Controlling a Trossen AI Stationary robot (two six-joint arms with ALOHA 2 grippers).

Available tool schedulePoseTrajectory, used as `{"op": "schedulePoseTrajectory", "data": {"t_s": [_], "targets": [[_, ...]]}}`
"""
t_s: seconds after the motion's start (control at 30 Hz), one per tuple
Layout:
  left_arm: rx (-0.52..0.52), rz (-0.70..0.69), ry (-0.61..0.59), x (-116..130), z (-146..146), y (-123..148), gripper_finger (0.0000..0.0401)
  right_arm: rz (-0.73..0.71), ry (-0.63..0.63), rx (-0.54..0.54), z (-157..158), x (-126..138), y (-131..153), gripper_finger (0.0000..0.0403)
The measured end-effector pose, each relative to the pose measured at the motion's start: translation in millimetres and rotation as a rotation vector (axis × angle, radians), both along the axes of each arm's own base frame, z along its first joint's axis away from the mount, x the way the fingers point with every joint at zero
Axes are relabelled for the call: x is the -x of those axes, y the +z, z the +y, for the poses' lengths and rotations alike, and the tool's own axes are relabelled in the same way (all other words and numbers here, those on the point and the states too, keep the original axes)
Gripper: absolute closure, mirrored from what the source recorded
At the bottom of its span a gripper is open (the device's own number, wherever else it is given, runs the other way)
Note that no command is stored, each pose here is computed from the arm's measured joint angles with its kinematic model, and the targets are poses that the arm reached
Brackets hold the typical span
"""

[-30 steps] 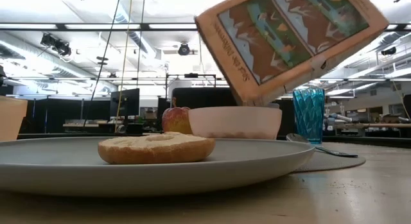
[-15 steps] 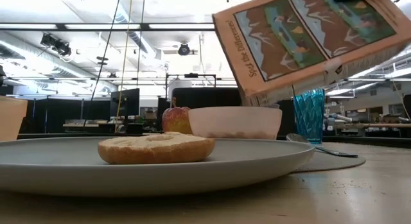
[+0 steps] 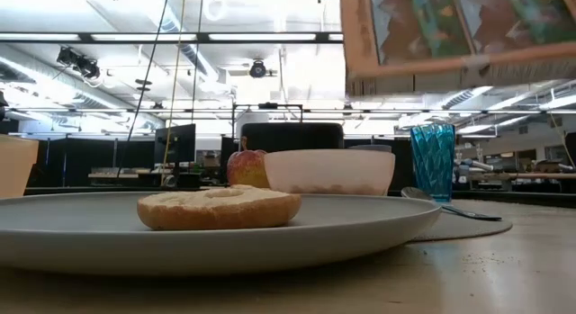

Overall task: Arrange a breakfast setting
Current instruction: Pour the yellow cereal into the light orange bowl

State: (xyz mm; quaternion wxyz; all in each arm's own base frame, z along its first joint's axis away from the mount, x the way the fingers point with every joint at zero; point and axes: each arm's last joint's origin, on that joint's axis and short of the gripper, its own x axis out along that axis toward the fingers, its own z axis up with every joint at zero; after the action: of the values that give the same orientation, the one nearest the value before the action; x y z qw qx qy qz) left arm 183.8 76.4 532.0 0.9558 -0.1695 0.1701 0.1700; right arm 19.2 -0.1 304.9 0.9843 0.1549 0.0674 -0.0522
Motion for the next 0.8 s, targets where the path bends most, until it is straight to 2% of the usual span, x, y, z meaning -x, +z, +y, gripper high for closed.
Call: {"op": "schedulePoseTrajectory", "data": {"t_s": [0.2, 0.33, 0.53, 0.8], "targets": [[0.000, -0.098, -0.047, -6, -7, 9, 0.0209, -0.143, 0.024, 0.026, 6, 20, 5, 0.0190], [-0.060, -0.193, -0.103, -16, -12, 18, 0.0209, -0.168, 0.041, 0.035, 7, 21, 9, 0.0190], [-0.176, -0.328, -0.132, -21, -15, 32, 0.0209, -0.347, 0.056, 0.112, 7, 22, 27, 0.0190], [-0.235, -0.332, -0.102, -15, -10, 35, 0.0203, -0.571, 0.046, 0.207, 9, 29, 49, 0.0190]]}}
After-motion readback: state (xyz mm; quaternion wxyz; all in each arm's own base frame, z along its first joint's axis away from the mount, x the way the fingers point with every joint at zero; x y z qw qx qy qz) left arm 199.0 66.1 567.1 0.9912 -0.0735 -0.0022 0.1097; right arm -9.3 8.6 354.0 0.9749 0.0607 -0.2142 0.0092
